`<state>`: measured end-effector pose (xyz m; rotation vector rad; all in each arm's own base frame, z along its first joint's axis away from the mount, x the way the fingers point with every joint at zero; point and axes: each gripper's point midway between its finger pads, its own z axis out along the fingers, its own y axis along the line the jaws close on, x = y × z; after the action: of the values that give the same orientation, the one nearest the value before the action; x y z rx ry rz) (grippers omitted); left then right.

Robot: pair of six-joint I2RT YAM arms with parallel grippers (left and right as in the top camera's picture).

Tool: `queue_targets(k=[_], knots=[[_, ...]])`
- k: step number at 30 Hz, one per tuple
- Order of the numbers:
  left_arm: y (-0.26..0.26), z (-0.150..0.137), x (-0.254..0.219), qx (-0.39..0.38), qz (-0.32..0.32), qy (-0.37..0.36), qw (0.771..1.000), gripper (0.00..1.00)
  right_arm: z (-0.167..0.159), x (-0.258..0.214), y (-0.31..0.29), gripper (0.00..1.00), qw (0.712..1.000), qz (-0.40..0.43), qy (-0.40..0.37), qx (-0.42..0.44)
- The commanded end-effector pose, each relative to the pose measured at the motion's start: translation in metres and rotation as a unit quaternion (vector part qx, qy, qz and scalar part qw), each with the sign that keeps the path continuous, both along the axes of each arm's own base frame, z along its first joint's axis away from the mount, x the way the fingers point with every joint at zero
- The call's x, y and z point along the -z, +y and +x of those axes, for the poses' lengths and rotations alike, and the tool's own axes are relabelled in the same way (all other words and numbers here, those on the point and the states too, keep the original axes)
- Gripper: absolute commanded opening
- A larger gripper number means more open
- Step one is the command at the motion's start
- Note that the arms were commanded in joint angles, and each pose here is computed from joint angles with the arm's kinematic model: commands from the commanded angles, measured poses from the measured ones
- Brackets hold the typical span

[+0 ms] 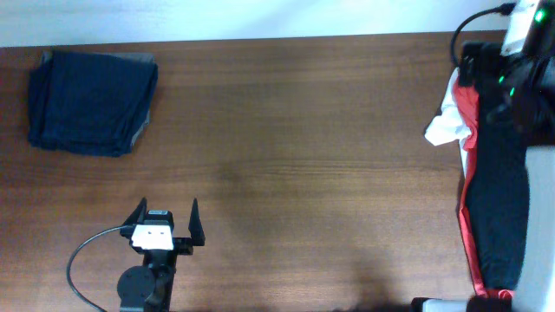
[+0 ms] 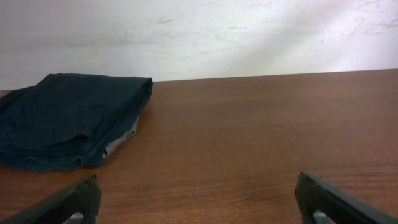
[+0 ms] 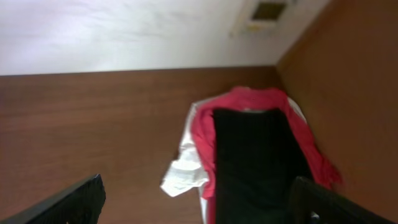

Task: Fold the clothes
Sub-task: 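Reach the right gripper to the black shorts on the right pile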

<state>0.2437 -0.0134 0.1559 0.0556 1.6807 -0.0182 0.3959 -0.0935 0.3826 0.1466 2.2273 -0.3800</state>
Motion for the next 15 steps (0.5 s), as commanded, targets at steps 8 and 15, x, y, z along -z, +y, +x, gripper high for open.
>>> queue_targets(k=[8, 15], knots=[[-0.001, 0.000, 0.001, 0.003, -0.004, 0.000, 1.000, 0.99, 0.103, 0.228, -0.144, 0.72, 0.979, 0.052, 0.145, 0.131], [-0.001, 0.000, 0.001, 0.003, -0.004, 0.000, 1.000, 0.99, 0.134, 0.313, -0.188, 0.72, 0.980, 0.038, 0.140, 0.140]])
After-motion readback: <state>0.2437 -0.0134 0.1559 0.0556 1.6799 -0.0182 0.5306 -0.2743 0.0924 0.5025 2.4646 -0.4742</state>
